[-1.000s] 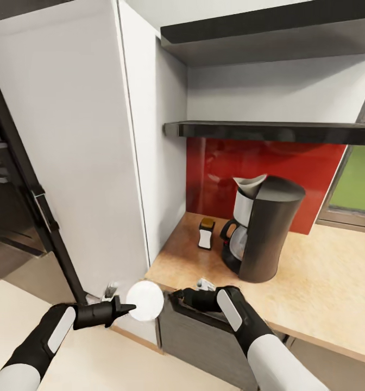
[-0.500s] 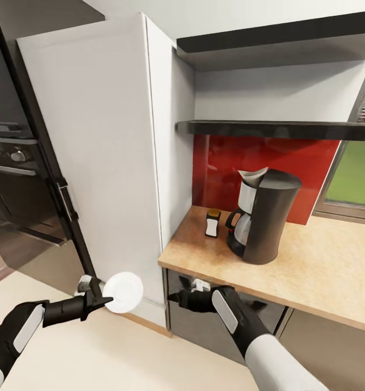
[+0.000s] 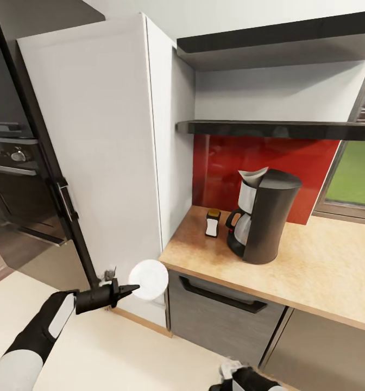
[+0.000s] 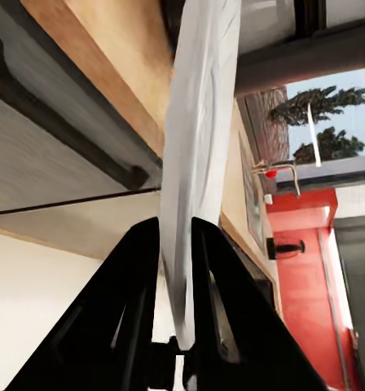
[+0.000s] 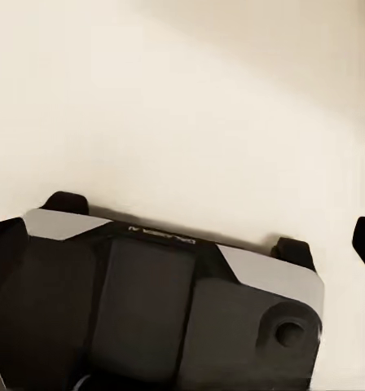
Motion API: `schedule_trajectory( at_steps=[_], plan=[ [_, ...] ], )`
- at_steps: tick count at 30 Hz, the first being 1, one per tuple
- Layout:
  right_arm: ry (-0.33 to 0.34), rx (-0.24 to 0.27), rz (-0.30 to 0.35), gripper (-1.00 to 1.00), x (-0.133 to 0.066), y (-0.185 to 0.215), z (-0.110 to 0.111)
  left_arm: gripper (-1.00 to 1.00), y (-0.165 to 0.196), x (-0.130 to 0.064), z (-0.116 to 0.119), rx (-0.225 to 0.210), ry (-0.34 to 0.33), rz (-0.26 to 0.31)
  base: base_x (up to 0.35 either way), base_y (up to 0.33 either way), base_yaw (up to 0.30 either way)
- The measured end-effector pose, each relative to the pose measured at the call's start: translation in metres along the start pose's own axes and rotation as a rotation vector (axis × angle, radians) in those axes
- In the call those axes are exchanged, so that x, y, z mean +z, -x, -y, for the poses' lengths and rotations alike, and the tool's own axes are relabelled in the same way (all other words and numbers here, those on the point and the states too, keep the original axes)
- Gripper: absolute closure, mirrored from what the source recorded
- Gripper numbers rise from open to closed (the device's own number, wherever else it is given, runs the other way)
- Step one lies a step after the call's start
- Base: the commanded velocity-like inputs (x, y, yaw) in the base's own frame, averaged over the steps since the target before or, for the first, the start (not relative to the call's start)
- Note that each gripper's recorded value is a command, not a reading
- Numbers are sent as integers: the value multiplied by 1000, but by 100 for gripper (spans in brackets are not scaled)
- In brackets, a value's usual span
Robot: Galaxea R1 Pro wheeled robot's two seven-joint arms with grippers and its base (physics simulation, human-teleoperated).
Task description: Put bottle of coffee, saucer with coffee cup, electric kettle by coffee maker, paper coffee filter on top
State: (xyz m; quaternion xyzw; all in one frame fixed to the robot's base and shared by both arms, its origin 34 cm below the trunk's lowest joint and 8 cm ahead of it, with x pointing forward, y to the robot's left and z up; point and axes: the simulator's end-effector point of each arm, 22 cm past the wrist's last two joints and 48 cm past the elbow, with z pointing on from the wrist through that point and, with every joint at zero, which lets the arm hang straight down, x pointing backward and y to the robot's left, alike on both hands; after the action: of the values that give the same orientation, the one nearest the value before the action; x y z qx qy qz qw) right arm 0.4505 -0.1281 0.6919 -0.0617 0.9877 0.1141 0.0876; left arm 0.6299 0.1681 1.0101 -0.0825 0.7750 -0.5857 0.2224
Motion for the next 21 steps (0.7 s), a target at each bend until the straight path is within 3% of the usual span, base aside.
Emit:
schedule_trajectory(
  at_steps=[3, 7, 14, 21],
  plan=[
    [-143, 12, -44, -100, 4, -40, 45, 100, 14, 23, 19, 24, -5, 3, 0, 0, 0],
    [-221, 14, -66, -100, 4, -61, 65, 100, 34, 43, 34, 63, 31, 16, 0, 0, 0],
    [-231, 23, -93, -100, 7, -85, 64, 100, 66, 62, 65, 115, 55, 44, 0, 0, -71],
    [-224, 30, -94, -100, 7, -88, 61, 100, 62, 93, 67, 53, 104, 82, 0, 0, -242]
  ],
)
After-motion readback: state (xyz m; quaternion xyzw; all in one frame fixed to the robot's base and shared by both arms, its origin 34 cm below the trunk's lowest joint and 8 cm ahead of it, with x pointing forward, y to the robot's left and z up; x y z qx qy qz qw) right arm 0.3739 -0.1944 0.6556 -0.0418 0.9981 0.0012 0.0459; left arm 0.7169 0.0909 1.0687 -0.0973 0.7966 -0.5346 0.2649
